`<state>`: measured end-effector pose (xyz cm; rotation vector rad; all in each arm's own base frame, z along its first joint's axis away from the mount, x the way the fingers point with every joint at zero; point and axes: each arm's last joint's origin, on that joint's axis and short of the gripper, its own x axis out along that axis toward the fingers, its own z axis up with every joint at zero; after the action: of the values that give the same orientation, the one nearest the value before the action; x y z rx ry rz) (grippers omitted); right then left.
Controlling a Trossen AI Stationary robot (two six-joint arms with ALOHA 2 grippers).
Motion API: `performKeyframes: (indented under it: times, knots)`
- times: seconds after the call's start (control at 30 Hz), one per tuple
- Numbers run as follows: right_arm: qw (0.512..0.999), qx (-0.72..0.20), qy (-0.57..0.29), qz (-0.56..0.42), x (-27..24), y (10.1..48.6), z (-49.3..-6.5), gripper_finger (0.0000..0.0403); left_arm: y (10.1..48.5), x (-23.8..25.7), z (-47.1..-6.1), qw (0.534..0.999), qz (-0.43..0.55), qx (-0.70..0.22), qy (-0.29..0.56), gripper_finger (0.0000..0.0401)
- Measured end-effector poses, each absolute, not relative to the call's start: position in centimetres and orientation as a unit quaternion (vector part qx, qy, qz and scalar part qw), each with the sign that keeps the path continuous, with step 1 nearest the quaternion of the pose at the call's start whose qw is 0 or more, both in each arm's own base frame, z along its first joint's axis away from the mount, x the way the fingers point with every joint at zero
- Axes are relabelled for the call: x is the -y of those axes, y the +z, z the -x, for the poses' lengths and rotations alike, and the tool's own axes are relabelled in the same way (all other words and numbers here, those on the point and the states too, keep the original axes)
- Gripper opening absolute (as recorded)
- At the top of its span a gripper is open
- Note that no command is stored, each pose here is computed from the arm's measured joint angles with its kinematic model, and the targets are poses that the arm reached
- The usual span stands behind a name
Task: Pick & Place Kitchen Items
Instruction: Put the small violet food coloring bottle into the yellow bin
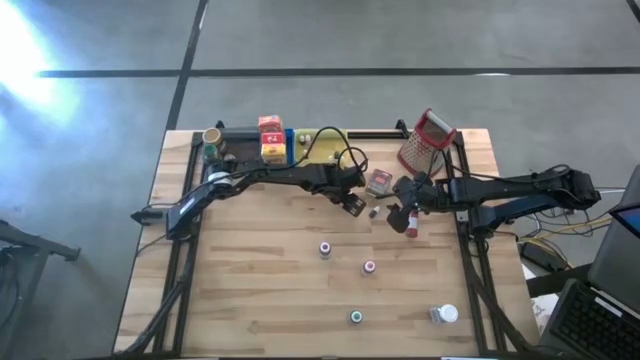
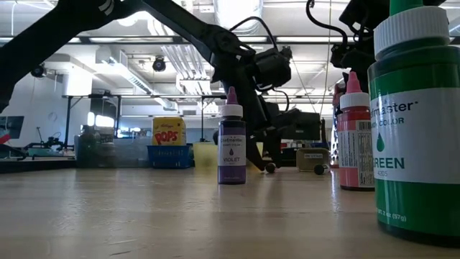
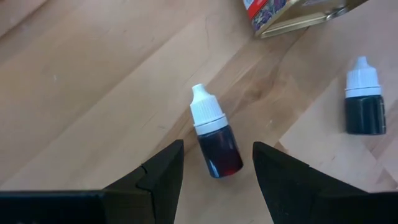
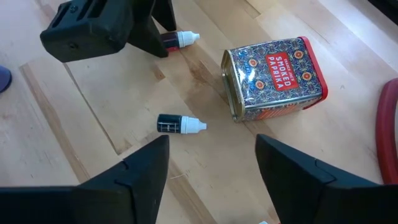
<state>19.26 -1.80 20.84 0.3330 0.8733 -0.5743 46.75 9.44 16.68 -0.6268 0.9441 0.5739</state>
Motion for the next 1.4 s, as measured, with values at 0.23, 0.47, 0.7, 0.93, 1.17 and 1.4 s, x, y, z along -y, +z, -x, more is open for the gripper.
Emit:
performKeyframes:
  times: [0.23,0.47,0.7,0.93,1.17,1.4]
  knots:
    - [0.853,-0.415,-0.273,-0.158,1.8,20.8,-19.3,0.022,16.6,-9.5,-46.7,0.805,0.29,-0.44,0.272,0.0188]
    - [0.853,-0.415,-0.273,-0.158,1.8,20.8,-19.3,0.023,16.5,-9.5,-46.7,0.805,0.289,-0.442,0.271,0.0139]
    - [0.853,-0.415,-0.273,-0.158,1.8,20.8,-19.3,0.0254,16.5,-9.5,-46.7,0.81,0.272,-0.448,0.262,0.0098]
    - [0.853,-0.415,-0.273,-0.158,1.8,20.8,-19.3,0.028,16.8,-9.3,-46.5,0.817,0.245,-0.468,0.233,0.0095]
    - [0.853,-0.415,-0.273,-0.158,1.8,20.8,-19.3,0.0305,19.4,-8.7,-46.1,0.844,0.189,-0.457,0.206,0.0095]
    - [0.853,-0.415,-0.273,-0.158,1.8,20.8,-19.3,0.0332,22.3,-7.9,-44.4,0.872,0.131,-0.429,0.195,0.0094]
